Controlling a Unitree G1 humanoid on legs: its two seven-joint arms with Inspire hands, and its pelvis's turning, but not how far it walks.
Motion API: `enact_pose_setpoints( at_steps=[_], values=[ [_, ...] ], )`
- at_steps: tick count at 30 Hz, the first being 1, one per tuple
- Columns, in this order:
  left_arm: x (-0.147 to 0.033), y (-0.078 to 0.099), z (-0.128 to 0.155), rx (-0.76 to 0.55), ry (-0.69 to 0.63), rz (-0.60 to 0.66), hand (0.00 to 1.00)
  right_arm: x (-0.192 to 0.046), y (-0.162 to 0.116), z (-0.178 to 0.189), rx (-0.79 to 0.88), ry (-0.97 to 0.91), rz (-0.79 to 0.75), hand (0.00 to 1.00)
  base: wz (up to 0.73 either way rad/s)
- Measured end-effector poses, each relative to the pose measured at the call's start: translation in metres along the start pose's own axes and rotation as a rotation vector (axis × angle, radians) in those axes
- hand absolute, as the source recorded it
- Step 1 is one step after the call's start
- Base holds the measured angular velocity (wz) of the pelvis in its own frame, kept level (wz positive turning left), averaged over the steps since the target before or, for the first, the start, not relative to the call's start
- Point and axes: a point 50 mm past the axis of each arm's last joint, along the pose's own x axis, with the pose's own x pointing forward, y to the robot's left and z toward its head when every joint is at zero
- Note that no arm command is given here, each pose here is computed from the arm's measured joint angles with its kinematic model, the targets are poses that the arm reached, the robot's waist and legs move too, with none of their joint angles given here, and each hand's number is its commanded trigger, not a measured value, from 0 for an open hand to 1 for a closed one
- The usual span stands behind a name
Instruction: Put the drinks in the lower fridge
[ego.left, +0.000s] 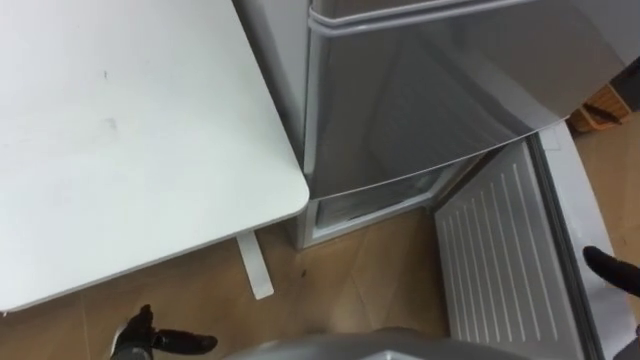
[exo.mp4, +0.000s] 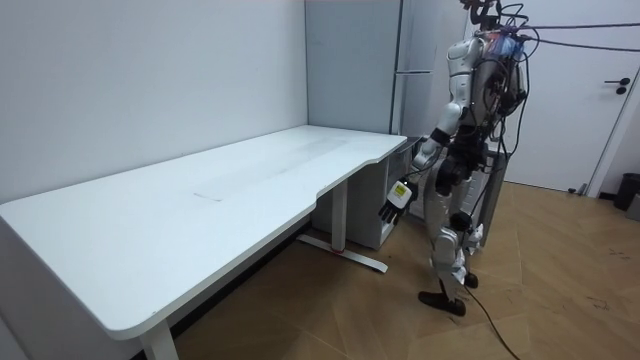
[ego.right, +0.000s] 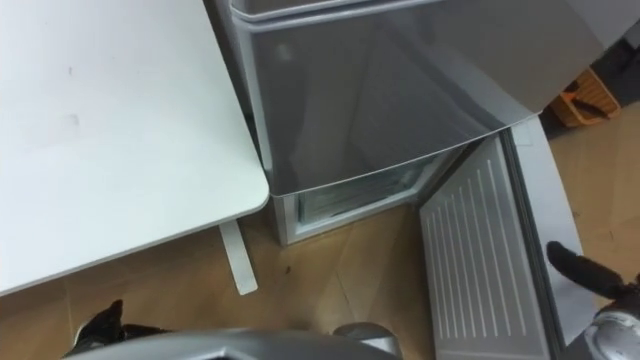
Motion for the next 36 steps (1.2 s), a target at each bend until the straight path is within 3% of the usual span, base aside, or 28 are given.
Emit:
enact_pose_setpoints(
  at_steps=[18, 24, 28, 33, 36],
  values=[
    [0.001, 0.0, -0.002, 0.031, 0.022, -0.027, 0.0, -0.005, 0.016, -0.029, -0.02, 0.105, 0.154, 0.0, -0.06],
    [0.002, 0.001, -0.002, 0.043, 0.021, -0.038, 0.0, -0.007, 0.019, -0.033, 0.098, 0.149, 0.224, 0.0, -0.04],
    [0.002, 0.001, 0.0, 0.056, 0.019, -0.064, 0.0, -0.012, 0.031, -0.037, 0.2, 0.181, 0.364, 0.0, -0.01],
    [0.002, -0.003, -0.001, 0.095, 0.021, -0.098, 0.0, -0.029, 0.061, -0.047, 0.167, 0.22, 0.661, 0.0, -0.04],
    [0.003, -0.011, 0.005, 0.127, 0.003, -0.131, 0.0, -0.031, 0.067, -0.042, 0.131, 0.211, 0.738, 0.0, -0.13]
  ],
)
